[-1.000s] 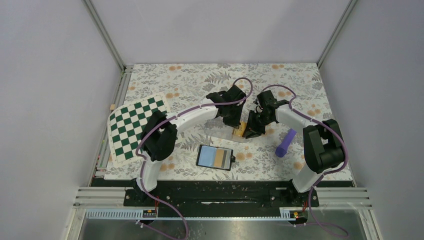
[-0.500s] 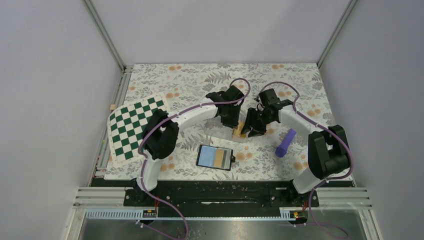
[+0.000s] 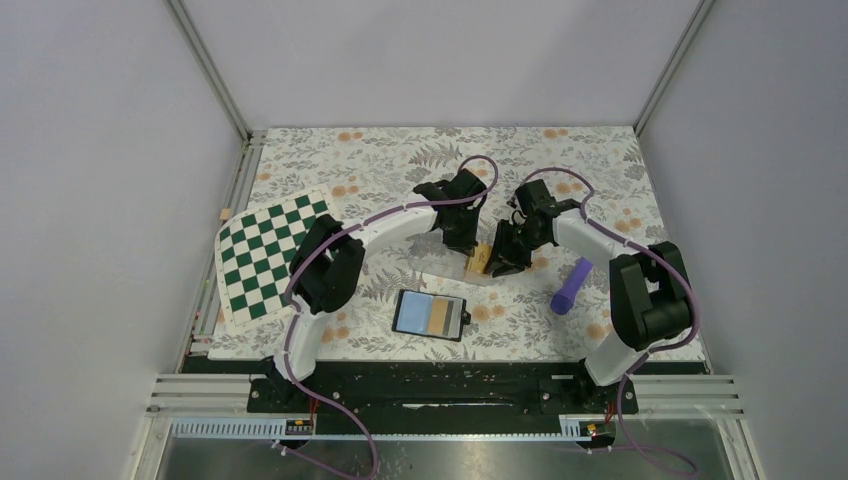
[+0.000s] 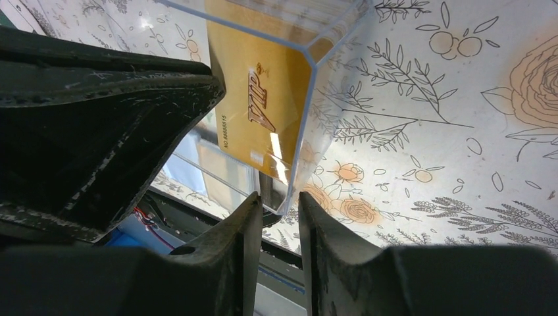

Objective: Put the credit cards into the card holder
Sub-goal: Pick up the credit card from the storage box.

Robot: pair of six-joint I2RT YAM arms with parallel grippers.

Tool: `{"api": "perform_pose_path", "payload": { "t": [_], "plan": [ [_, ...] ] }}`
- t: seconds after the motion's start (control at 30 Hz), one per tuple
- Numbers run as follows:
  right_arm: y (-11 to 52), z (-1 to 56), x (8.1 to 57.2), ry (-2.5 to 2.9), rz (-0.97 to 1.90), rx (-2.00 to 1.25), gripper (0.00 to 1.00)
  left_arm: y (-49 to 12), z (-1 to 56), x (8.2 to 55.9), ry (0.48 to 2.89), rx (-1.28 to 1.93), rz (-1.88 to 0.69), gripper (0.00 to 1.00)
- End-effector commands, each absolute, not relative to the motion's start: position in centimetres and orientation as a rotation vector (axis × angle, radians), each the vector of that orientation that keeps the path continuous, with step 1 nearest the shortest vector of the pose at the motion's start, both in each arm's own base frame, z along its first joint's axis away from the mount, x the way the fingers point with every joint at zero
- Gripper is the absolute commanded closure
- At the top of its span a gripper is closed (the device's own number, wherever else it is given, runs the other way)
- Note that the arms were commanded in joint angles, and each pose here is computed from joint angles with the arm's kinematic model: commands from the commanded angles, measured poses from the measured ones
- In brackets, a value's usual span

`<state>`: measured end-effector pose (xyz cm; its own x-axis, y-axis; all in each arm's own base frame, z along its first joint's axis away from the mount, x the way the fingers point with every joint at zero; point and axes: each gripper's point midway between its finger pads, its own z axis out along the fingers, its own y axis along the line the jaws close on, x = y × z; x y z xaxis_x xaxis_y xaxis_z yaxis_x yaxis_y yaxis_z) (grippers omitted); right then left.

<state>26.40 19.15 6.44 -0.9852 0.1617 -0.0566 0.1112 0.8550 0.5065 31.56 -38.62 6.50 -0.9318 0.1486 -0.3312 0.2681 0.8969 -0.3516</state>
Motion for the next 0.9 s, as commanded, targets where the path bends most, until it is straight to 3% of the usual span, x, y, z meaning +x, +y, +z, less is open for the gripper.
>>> {"api": "perform_pose_path", "payload": {
  "t": [0.0, 0.23, 0.73, 0.87],
  "plan": [
    [19.4, 7.0, 26.7, 2.929, 0.820, 0.200, 0.67, -40.7, 7.4, 31.4, 2.729, 0.355, -0.698, 0.95],
    [19.4, 6.9, 26.5, 2.934, 0.821, 0.195, 0.68, -41.4, 10.0, 31.2, 2.655, 0.375, -0.735, 1.00],
    [19.3, 6.9, 26.4, 2.932, 0.819, 0.194, 0.69, -41.1, 12.6, 30.9, 2.594, 0.379, -0.736, 1.00],
    [19.3, 7.1, 26.4, 2.929, 0.820, 0.192, 0.69, -40.1, 12.0, 31.3, 2.608, 0.356, -0.663, 0.82]
  ]
}}
